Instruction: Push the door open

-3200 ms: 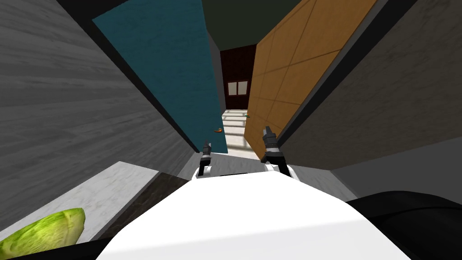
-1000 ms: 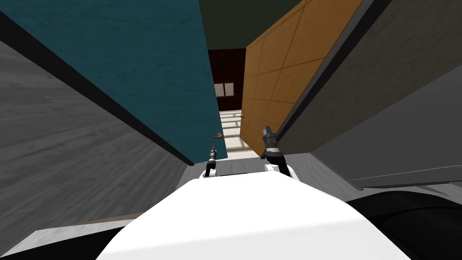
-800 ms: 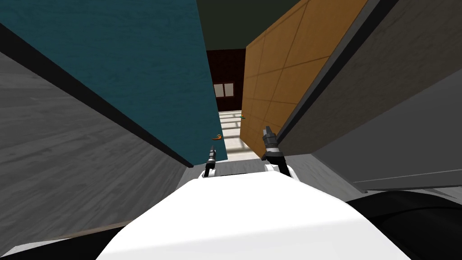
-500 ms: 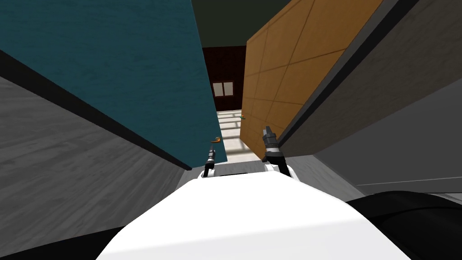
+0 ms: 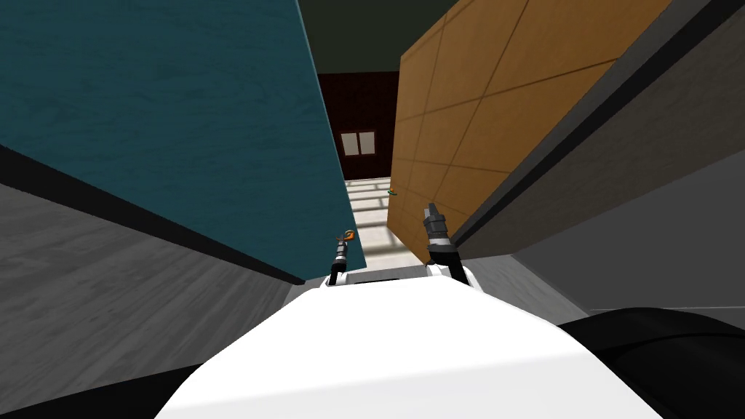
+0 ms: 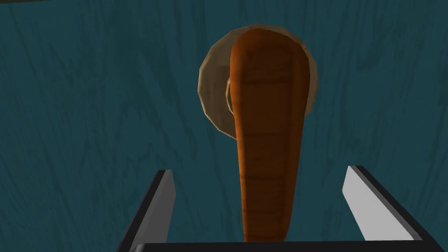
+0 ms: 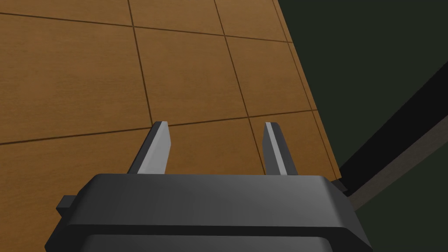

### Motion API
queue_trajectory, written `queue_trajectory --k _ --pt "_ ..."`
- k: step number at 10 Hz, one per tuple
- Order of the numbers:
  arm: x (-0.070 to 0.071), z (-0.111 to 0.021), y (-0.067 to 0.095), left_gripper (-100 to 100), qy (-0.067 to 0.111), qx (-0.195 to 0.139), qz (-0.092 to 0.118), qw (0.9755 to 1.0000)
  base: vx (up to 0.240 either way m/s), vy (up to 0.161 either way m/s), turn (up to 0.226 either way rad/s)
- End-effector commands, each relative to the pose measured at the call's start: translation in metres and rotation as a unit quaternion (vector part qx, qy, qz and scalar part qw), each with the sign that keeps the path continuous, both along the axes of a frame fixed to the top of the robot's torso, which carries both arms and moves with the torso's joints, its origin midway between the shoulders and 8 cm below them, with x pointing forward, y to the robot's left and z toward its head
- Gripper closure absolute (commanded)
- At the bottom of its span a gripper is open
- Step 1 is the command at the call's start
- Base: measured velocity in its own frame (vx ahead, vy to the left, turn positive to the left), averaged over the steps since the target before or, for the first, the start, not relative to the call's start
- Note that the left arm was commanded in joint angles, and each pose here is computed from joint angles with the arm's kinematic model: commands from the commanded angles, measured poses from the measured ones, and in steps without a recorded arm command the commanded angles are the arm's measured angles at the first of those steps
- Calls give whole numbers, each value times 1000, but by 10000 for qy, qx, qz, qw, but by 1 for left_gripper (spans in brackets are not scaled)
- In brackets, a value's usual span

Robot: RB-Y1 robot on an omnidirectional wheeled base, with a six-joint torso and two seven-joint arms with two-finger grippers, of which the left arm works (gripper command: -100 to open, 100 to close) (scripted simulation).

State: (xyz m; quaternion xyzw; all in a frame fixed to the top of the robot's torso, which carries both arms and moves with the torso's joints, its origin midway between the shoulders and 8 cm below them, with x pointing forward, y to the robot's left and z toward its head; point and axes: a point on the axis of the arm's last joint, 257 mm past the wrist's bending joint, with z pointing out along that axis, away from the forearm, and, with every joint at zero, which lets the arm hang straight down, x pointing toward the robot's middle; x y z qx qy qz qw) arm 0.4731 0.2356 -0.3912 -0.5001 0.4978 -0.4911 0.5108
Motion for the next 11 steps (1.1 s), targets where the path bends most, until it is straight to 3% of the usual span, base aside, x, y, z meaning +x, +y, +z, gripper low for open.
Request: queue_trajectory --k 1,2,3,8,11 --pt "-1 0 -6 -100 0 -81 13 10000 181 -16 -18" --pt "-1 0 -4 -100 -5 -48 8 10000 78 -6 -2" --pt "-1 0 -4 100 -5 -48 8 10000 -9 0 4" --pt "-1 0 -4 100 -5 -48 8 10000 -14 1 -1" --pt "-1 0 12 100 4 40 137 9999 146 -23 34"
